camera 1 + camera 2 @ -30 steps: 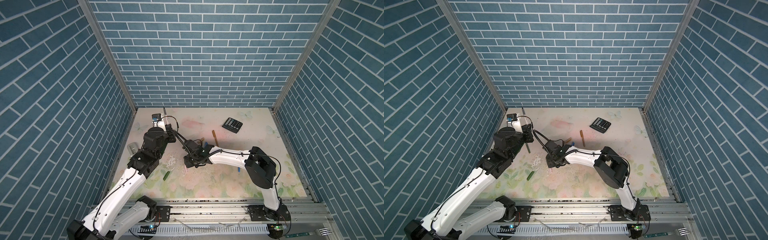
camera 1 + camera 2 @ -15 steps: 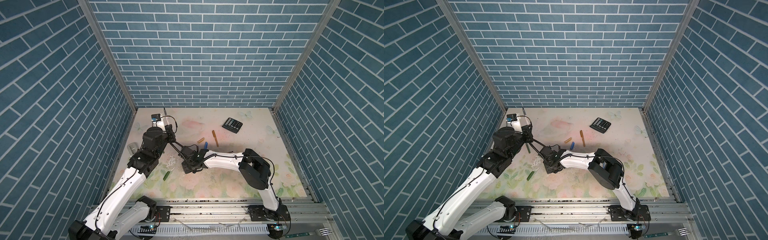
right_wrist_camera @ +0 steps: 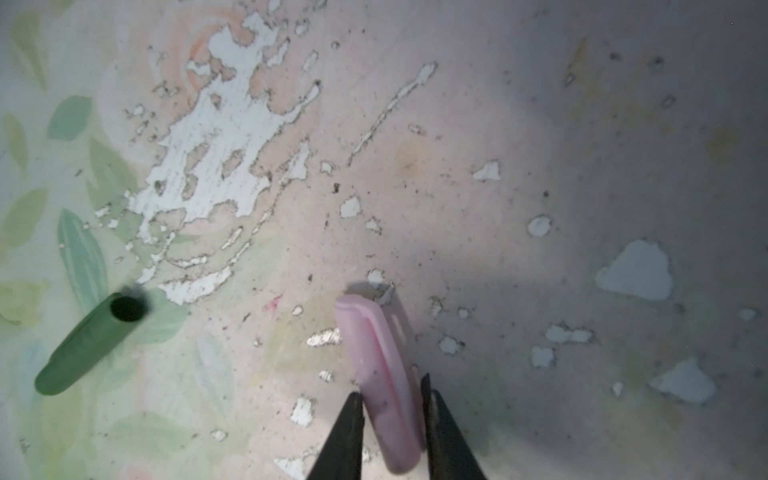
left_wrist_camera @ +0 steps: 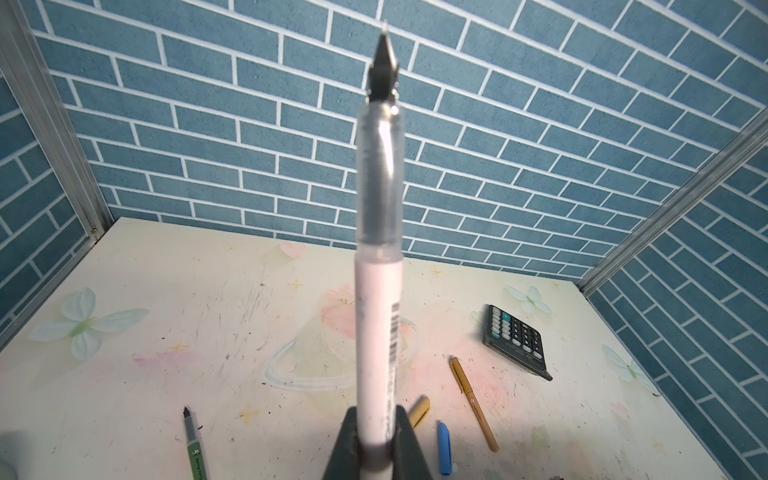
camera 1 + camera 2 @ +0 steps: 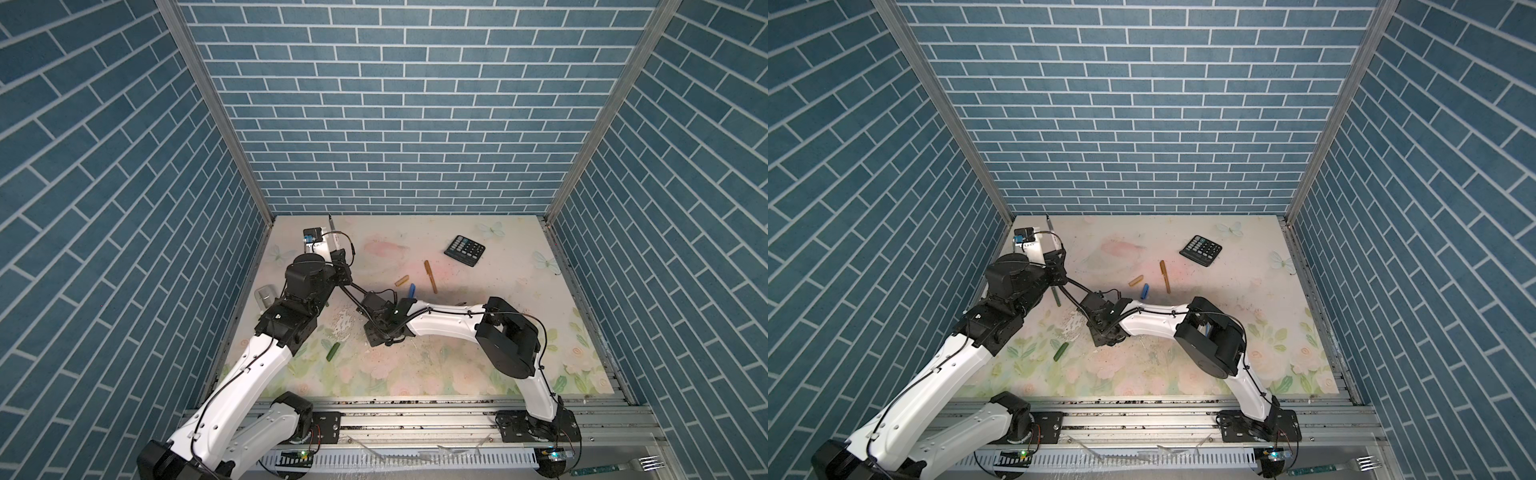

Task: Insert the pens into the pen caps
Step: 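Close the right gripper on the pink cap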

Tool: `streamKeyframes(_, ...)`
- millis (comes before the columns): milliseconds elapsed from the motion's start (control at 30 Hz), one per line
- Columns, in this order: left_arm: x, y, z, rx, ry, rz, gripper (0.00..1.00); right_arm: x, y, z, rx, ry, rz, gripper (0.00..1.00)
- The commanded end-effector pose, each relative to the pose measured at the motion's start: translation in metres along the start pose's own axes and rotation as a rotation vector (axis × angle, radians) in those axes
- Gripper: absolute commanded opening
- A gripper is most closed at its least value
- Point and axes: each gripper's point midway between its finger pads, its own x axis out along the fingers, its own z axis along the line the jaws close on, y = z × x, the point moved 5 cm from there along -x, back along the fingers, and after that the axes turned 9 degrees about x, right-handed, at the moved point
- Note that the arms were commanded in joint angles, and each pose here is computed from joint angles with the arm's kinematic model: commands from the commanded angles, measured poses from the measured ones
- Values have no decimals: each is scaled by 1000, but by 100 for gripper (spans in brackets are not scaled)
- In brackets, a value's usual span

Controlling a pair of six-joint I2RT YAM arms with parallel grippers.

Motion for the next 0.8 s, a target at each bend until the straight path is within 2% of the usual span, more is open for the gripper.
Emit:
streamKeyframes(0, 1, -3, 2, -9, 0, -26, 0, 9, 1, -1, 9, 17, 14, 28)
streamKeyframes(433, 2, -2, 0, -8, 7, -21, 0, -8, -3, -14, 30, 60, -64, 21)
streamKeyframes(767, 4, -1, -1, -7, 15, -15, 0, -19, -2, -45, 139, 61, -155, 17)
